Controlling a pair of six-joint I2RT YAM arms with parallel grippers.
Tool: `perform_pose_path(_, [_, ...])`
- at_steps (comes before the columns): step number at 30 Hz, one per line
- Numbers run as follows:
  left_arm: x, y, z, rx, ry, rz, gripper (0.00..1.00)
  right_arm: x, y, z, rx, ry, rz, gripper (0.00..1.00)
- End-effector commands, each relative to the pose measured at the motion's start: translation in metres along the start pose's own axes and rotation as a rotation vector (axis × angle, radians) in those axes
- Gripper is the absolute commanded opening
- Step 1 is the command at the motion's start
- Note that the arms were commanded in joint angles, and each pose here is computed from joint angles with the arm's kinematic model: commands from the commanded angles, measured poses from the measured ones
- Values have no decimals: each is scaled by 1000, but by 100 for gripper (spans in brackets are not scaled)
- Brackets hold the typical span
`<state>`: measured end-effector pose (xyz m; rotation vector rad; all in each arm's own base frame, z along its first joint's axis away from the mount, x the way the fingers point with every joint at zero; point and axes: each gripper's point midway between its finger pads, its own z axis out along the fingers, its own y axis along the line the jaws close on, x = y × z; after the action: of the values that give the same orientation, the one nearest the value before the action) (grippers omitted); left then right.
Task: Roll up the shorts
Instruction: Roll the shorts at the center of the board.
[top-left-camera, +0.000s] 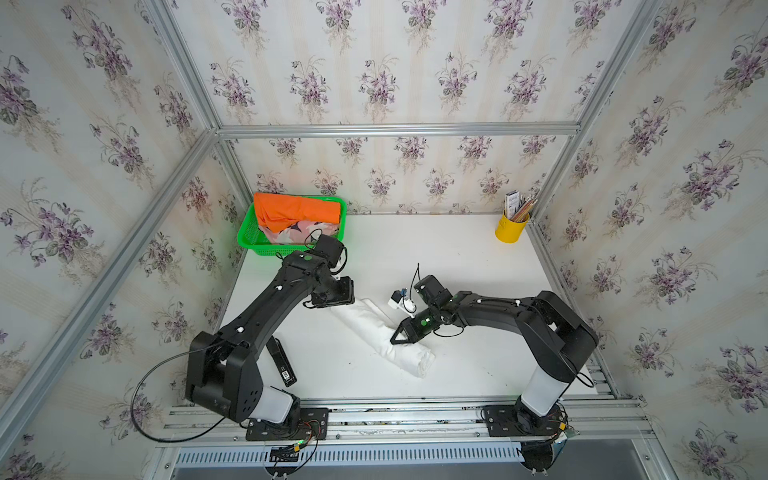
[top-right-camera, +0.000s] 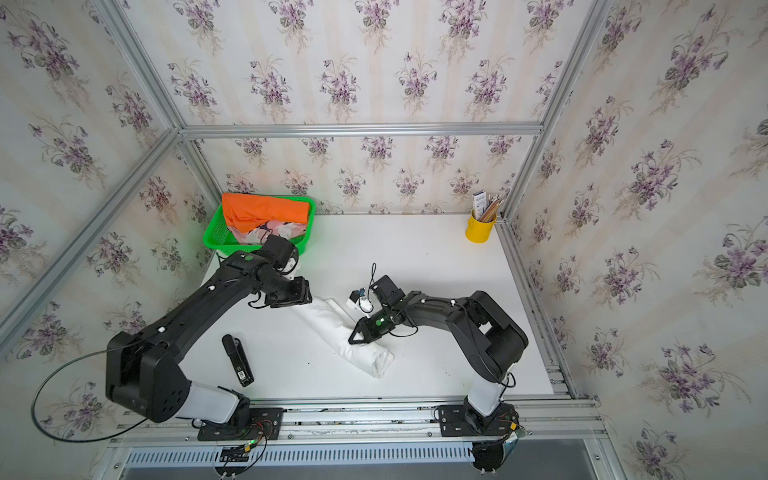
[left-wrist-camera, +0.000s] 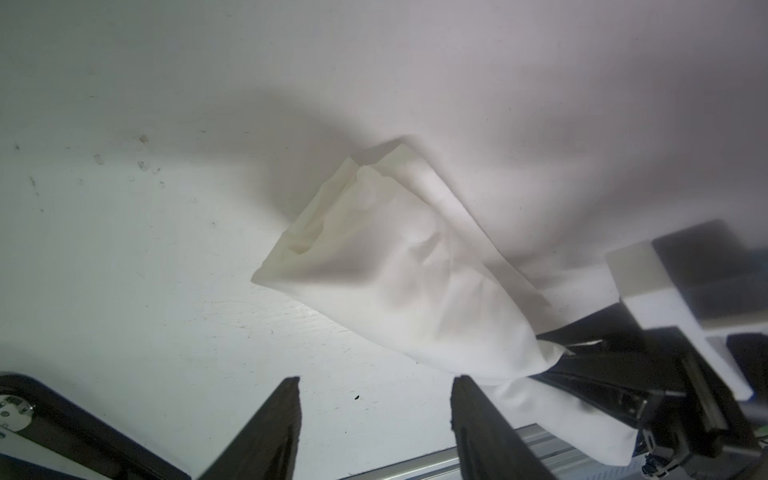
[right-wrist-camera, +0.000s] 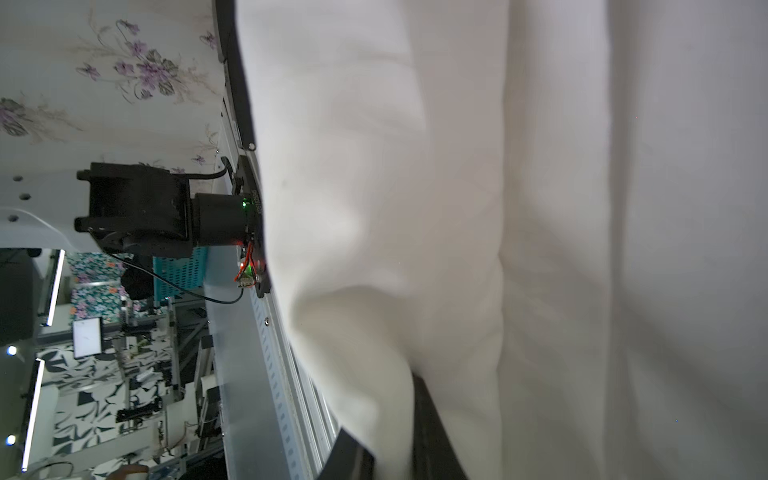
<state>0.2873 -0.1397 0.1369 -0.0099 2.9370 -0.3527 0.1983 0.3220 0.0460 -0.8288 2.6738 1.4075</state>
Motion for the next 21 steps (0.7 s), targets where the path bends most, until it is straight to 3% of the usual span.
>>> perform_pose_path(1, [-7, -17, 6, 12, -1, 29, 62, 2, -24, -6, 44, -23, 77, 26])
perform_pose_path(5, [-16, -44, 19, 23, 12, 88, 62, 7, -32, -7, 43, -39, 107, 27])
perform_pose_path(11, [-24, -67, 59, 20, 85, 138, 61, 18, -71, -15, 280, -27, 195, 39])
perform_pose_path(13, [-25, -65, 75, -1, 113, 140, 60, 16, -76, -29, 374, -51, 193, 49])
perform_pose_path(17, [-27, -56, 92, -54, 144, 153, 59, 9, -69, -61, 506, -101, 156, 66])
perform_pose_path(21, [-31, -55, 99, -67, 142, 161, 59, 10, -42, -83, 531, -130, 105, 65])
